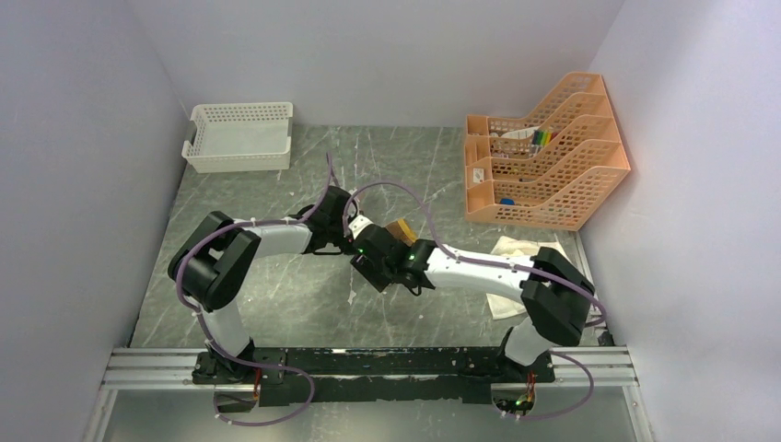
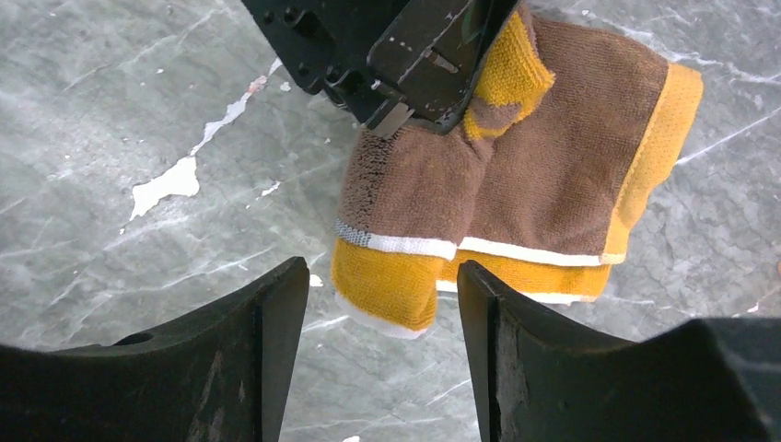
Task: Roll the towels
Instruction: Roll the towel at the center of the board.
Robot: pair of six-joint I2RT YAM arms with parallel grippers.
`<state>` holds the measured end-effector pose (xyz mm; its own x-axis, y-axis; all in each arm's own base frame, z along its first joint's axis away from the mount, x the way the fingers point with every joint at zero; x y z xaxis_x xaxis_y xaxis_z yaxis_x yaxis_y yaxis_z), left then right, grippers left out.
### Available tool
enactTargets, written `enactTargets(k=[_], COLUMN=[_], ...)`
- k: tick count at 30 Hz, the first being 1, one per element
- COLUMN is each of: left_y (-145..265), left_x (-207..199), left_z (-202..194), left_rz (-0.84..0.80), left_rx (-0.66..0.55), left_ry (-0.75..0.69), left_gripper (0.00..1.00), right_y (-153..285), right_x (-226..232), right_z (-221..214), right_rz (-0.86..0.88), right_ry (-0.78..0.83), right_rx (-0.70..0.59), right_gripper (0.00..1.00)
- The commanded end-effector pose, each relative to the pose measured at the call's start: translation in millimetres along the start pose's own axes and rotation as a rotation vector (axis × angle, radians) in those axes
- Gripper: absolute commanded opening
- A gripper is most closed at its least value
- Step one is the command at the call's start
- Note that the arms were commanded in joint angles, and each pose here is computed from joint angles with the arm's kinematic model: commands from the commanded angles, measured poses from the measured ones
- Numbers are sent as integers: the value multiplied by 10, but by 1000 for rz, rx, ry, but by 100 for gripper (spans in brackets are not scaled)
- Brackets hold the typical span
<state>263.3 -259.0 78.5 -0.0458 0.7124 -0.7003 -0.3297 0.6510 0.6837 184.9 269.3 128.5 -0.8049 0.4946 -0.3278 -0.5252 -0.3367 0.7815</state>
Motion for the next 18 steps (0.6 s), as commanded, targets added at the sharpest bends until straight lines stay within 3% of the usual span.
enactTargets(k=[1,13,18], left_y=[-35,-60,-71], left_x=[71,93,98], left_z=[-24,-55,-57], left_rz=[48,44,40], left_rx=[17,39,42], left_ry=[-1,9,16], left_gripper=[7,7,11], right_y=[-64,-313,-388], right_x=[-20,124,131], right_z=[83,-13,-108], right_rz=[-57,-101,-134], right_ry=[15,13,1], right_rx=[9,87,132], right_gripper=[61,60,52])
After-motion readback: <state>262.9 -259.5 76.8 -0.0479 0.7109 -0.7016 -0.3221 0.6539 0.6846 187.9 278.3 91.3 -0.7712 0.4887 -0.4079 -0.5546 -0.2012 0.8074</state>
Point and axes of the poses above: each gripper's point midway between its finger pads, its own y axis back along the fingers, its own x axis along the line the jaws close on, z = x × y, the point moved 7 cm from there along y, back along the fingers, and after that the axes turned 14 degrees about y, right-handed, at the moved point
